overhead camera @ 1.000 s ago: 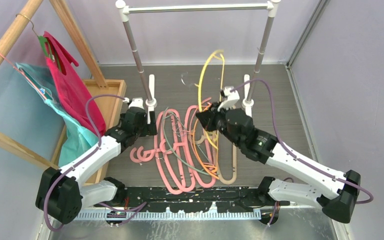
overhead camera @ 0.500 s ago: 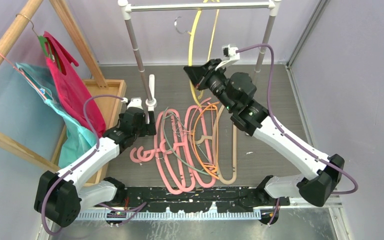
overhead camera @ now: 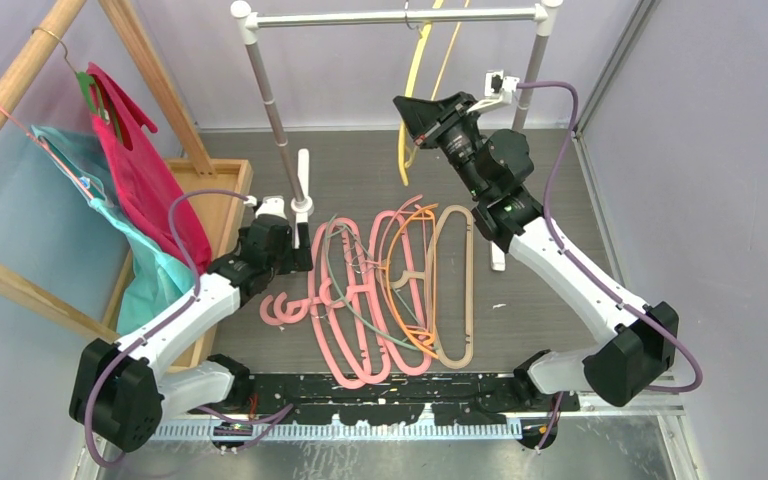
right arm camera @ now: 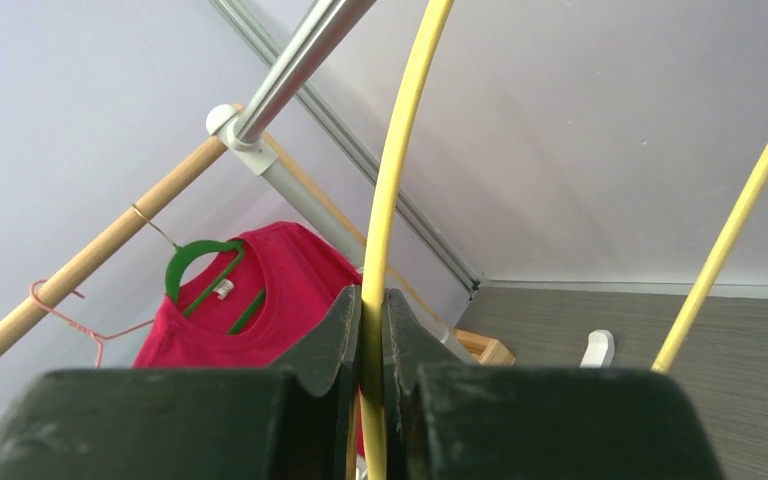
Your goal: Organize the hangers
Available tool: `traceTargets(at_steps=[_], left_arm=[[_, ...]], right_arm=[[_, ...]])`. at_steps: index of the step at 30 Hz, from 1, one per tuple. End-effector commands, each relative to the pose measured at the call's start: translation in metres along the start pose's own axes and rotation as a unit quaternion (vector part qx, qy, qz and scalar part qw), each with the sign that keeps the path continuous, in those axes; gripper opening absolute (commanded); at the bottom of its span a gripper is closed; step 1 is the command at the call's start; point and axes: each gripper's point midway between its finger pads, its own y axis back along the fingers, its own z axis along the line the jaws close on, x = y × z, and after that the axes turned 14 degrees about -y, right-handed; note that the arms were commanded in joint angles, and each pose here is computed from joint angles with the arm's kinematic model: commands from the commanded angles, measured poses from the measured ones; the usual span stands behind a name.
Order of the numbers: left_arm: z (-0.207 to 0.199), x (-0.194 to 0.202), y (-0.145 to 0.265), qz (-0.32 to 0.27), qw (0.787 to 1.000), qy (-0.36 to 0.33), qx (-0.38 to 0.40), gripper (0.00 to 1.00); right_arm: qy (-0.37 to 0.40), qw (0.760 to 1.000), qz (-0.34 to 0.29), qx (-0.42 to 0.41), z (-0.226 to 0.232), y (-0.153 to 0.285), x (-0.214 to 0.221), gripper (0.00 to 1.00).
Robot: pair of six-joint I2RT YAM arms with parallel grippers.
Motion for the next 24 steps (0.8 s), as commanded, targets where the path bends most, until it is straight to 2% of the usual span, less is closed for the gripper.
traceTargets(at_steps=[1,11,15,19,21,24], left_arm=[[0.001,-0.013,0.002,-0.018,1.000,0.005,-0.004,0.98],[0.004,-0.012,0.007,-0.021,1.000,0.005,-0.007,0.98],[0.002,-0.013,0.007,-0.021,1.000,0.007,-0.004,0.98],[0.001,-0.012,0.005,-0.019,1.000,0.007,-0.002,0.98],[0.000,-0.011,0.003,-0.016,1.000,0.007,-0.001,0.98],[-0.001,-0.008,0.001,-0.012,1.000,0.006,0.000,0.98]], right_arm=[[-0.026,0.996,-0.073,-0.038,0.031,0.004,-0.040,0.06],[-0.048,0.991,-0.097,0.075,-0.033,0.016,-0.054,0.08],[-0.040,0.994,-0.080,0.071,-0.033,0.023,-0.048,0.39],[-0.015,0.994,-0.079,0.080,-0.031,0.044,-0.051,0.81],[0.000,0.993,-0.081,0.089,-0.034,0.057,-0.051,0.90],[0.022,0.989,-0.086,0.114,-0.044,0.084,-0.051,0.94]])
